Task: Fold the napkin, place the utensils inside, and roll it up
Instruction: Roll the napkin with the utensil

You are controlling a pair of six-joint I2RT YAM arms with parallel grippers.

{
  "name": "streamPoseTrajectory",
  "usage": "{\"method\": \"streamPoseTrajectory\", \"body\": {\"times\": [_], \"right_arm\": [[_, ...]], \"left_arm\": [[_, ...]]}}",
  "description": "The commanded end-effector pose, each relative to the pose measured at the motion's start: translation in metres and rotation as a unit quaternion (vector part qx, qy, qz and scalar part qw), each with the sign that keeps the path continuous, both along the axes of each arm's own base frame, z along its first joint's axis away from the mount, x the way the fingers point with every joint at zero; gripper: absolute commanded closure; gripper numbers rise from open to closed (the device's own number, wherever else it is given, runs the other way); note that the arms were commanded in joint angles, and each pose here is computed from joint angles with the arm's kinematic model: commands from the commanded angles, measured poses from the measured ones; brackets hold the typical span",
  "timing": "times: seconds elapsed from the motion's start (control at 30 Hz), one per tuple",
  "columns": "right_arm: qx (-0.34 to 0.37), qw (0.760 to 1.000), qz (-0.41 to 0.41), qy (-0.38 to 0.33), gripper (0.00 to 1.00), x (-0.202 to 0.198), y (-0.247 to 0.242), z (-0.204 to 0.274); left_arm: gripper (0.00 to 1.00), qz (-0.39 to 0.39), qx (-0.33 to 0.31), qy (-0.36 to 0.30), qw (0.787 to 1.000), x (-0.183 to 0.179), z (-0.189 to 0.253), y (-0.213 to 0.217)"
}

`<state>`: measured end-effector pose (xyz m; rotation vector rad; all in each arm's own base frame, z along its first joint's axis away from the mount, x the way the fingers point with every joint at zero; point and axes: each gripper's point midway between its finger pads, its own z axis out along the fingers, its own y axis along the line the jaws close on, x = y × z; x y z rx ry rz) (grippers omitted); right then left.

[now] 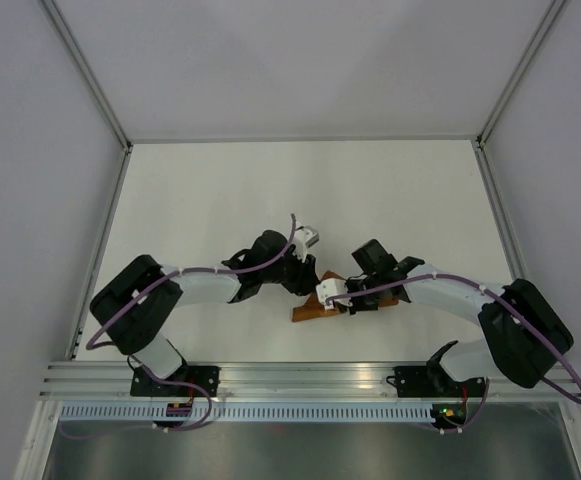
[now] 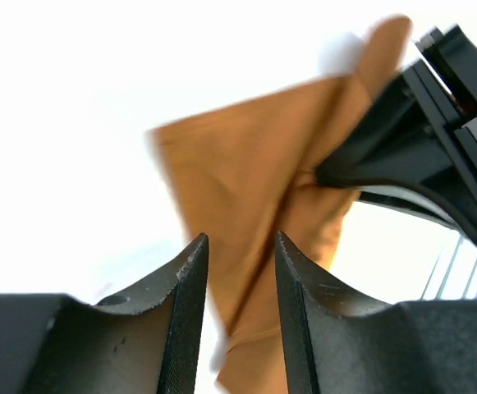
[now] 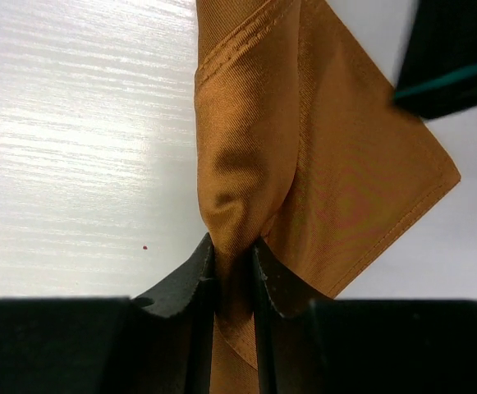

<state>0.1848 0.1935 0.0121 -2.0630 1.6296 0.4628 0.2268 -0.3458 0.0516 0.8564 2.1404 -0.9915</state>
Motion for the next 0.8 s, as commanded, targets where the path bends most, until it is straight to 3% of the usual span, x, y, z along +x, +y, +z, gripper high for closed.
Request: {"method": "streamPoseTrajectory", "body": {"times": [0.0, 0.17, 0.3, 0.57, 0.77], "right_arm": [[-0.071, 0.992, 0.014, 0.101, 0.99, -0.036, -0.026, -0.024], [-0.091, 0.982, 0.015, 0.167, 1.00, -0.040, -0.027, -0.032], [-0.102, 0.972, 0.014, 0.212, 1.00, -0.027, -0.024, -0.035], [-0.115, 0.951, -0.012, 0.288, 0.99, -0.003, -0.024, -0.039], [-0.122, 0.945, -0.021, 0.303, 0.99, 0.007, -0.021, -0.044]], "left_arm": [[0.57, 0.129, -0.040, -0.058, 0.989, 0.037, 0.039, 0.027], [0.54, 0.237, -0.080, -0.147, 0.957, 0.044, 0.069, 0.077], [0.51, 0.263, -0.123, -0.206, 0.935, 0.035, 0.096, 0.102], [0.51, 0.177, -0.026, -0.317, 0.931, 0.013, 0.088, 0.077], [0.50, 0.047, 0.050, -0.374, 0.925, -0.020, 0.058, 0.028]]}}
